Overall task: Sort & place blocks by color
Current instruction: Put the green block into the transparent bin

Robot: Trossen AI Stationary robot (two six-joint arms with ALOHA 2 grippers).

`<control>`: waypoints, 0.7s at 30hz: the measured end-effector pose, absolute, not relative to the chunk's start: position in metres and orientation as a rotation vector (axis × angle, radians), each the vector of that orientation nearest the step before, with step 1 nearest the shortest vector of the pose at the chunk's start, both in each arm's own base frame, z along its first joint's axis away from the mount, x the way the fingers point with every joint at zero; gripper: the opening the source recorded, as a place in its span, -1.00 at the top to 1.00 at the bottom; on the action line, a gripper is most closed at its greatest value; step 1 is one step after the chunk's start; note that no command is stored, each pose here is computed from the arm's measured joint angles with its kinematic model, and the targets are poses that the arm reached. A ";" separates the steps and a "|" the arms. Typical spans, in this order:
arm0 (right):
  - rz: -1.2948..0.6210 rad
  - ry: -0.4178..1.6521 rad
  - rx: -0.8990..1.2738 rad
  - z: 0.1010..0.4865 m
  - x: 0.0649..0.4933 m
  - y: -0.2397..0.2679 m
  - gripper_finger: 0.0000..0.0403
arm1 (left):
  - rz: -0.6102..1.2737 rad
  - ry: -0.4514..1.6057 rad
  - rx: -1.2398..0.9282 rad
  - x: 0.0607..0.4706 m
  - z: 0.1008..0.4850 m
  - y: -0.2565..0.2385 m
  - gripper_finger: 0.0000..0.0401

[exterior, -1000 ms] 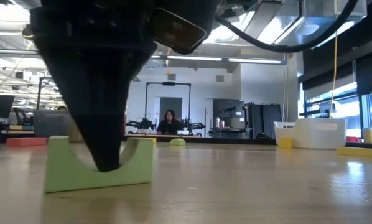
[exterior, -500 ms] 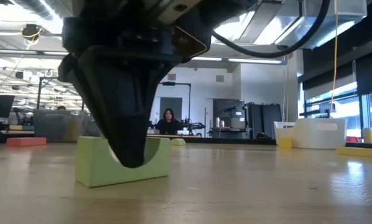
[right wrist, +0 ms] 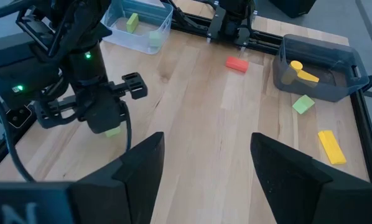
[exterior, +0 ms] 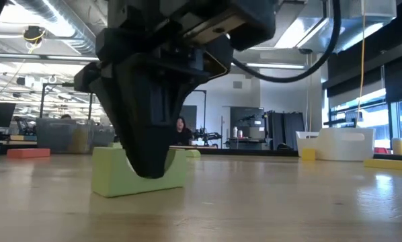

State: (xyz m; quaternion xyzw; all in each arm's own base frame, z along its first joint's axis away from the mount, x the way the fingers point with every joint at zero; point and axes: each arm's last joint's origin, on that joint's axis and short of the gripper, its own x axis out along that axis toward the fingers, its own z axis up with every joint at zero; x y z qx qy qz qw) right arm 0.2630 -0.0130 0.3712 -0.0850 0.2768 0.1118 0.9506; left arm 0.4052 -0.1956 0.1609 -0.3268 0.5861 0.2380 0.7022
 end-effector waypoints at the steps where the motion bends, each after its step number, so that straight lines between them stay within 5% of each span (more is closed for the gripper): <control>1: 0.227 0.563 -0.173 0.371 0.263 -0.013 -0.19 | 0.533 1.297 -0.743 0.406 0.161 -0.195 0.78; 21: 0.225 0.547 -0.176 0.373 0.264 -0.013 -0.19 | 0.619 1.257 -0.896 0.403 0.194 -0.176 0.78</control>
